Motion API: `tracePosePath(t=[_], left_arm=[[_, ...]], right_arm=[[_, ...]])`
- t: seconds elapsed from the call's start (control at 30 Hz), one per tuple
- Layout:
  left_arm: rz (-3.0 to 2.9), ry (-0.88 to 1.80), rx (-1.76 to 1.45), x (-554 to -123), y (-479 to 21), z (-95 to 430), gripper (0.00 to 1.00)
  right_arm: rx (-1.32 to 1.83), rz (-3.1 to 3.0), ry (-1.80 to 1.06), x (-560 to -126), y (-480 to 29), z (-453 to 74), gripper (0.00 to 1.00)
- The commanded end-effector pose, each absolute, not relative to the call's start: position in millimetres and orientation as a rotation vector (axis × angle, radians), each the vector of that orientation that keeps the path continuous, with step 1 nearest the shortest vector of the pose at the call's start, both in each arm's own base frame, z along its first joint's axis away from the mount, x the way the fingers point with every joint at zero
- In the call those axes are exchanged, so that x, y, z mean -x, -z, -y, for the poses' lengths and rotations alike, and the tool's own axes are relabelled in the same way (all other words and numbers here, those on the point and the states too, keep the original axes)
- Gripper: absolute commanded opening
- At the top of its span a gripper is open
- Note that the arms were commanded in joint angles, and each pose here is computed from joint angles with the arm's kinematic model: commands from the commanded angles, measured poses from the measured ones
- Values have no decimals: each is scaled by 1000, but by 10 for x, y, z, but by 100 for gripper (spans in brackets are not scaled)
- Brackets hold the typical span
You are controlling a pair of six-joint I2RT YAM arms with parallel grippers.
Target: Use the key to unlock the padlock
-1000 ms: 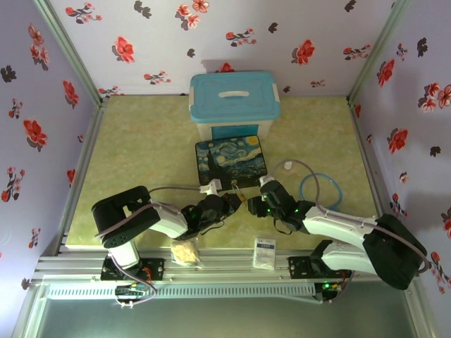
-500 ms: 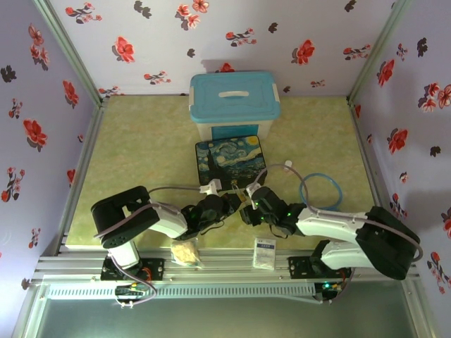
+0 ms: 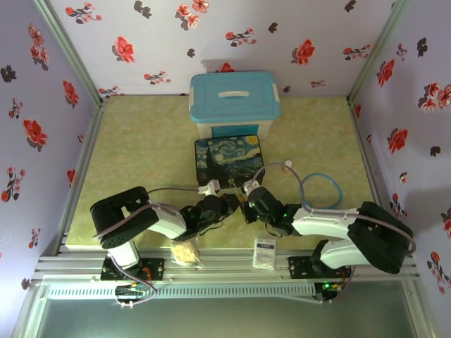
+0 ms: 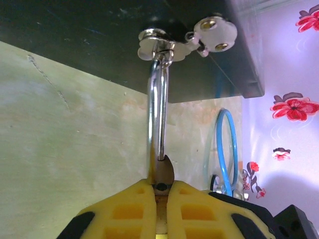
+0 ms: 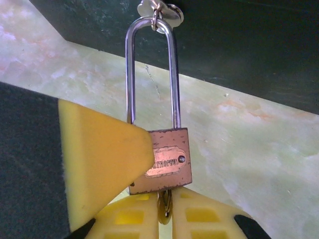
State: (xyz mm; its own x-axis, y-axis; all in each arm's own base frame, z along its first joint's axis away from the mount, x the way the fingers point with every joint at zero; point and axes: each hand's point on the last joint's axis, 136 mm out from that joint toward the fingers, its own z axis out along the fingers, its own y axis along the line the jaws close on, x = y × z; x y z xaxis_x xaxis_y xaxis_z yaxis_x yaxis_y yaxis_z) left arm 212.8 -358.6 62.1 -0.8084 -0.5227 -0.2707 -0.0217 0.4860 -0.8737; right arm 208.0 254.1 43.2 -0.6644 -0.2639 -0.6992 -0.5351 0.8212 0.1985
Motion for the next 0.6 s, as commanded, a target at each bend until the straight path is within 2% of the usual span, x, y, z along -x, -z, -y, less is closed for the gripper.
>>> tracePosePath(t=[0.0, 0.13, 0.43, 0.57], left_arm=[[-2199, 1381, 428, -2057, -759, 3664, 0], [-2201, 1376, 428, -2053, -734, 3650, 0], [-2233, 1275, 390, -2058, -613, 3551, 0], [-2260, 1196, 353, -2067, -572, 3482, 0]], right_arm=[[495, -2263, -624, -2126, -515, -2608, 12], [393, -2255, -816, -2116, -557, -2584, 11], [335, -2282, -993, -2090, -549, -2553, 11], [291, -2317, -1025, -2108, -485, -2556, 26]])
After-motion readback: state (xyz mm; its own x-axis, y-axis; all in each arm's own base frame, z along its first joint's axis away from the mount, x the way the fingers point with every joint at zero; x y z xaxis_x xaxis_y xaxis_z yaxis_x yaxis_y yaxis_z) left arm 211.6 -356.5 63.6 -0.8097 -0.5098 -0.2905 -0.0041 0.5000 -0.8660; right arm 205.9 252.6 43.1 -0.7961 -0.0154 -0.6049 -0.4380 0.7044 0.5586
